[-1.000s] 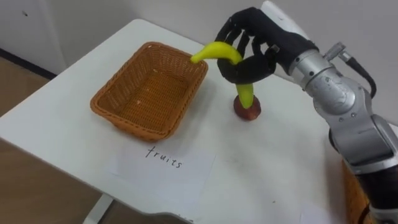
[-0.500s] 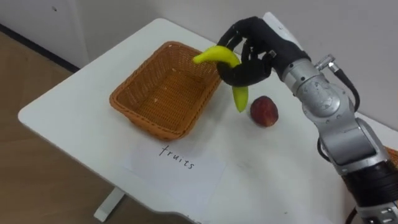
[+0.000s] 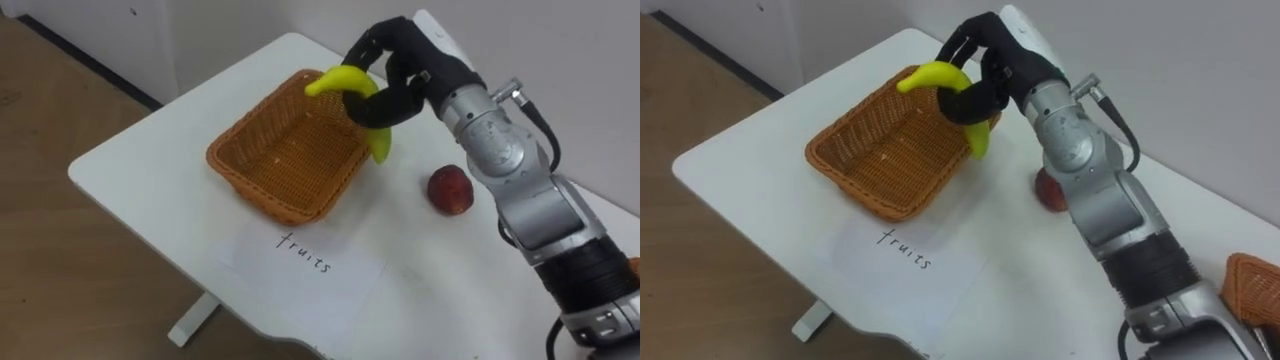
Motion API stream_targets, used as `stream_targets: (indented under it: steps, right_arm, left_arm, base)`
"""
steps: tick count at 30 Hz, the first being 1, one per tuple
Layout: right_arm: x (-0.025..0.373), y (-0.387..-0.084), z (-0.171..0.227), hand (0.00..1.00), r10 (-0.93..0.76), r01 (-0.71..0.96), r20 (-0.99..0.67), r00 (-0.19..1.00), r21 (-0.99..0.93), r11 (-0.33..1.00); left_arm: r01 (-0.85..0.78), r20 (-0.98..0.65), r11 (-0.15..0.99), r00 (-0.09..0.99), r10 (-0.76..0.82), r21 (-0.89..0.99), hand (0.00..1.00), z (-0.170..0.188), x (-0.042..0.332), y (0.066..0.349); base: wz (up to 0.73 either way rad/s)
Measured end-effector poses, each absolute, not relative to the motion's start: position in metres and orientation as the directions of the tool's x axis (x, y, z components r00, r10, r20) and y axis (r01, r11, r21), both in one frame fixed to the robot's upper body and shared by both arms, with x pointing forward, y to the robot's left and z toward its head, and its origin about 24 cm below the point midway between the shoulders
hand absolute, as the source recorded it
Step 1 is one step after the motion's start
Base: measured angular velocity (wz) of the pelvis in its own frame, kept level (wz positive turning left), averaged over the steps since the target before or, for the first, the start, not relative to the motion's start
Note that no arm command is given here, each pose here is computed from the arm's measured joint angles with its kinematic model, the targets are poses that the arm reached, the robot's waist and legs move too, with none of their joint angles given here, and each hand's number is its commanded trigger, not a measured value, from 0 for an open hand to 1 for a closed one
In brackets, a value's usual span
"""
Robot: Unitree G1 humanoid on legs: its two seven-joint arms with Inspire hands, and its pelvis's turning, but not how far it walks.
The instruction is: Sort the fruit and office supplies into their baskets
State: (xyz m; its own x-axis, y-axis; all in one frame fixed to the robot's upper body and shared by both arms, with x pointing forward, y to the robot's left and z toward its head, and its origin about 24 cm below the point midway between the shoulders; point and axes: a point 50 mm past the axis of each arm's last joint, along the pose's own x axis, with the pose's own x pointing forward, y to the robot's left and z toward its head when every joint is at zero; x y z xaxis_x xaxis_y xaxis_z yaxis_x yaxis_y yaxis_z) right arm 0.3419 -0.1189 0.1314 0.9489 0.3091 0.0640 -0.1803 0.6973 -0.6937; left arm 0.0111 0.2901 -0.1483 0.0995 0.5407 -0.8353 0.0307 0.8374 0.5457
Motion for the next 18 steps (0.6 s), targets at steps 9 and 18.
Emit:
stream_targets:
  steps: [9,18]
  right_arm:
    - [0.342,-0.109,0.121,1.00,0.326,-0.216,0.034,0.945,-0.683,0.698]
    - [0.342,-0.107,0.119,1.00,0.332,-0.234,0.028,0.943,-0.653,0.720]
  left_arm:
    - [0.041,-0.832,0.836,0.127,0.540,0.548,0.00,-0.147,0.015,0.289]
    - [0.067,-0.837,0.839,0.148,0.526,0.539,0.00,-0.148,0.020,0.285]
  base:
    - [0.02]
    - [0.00]
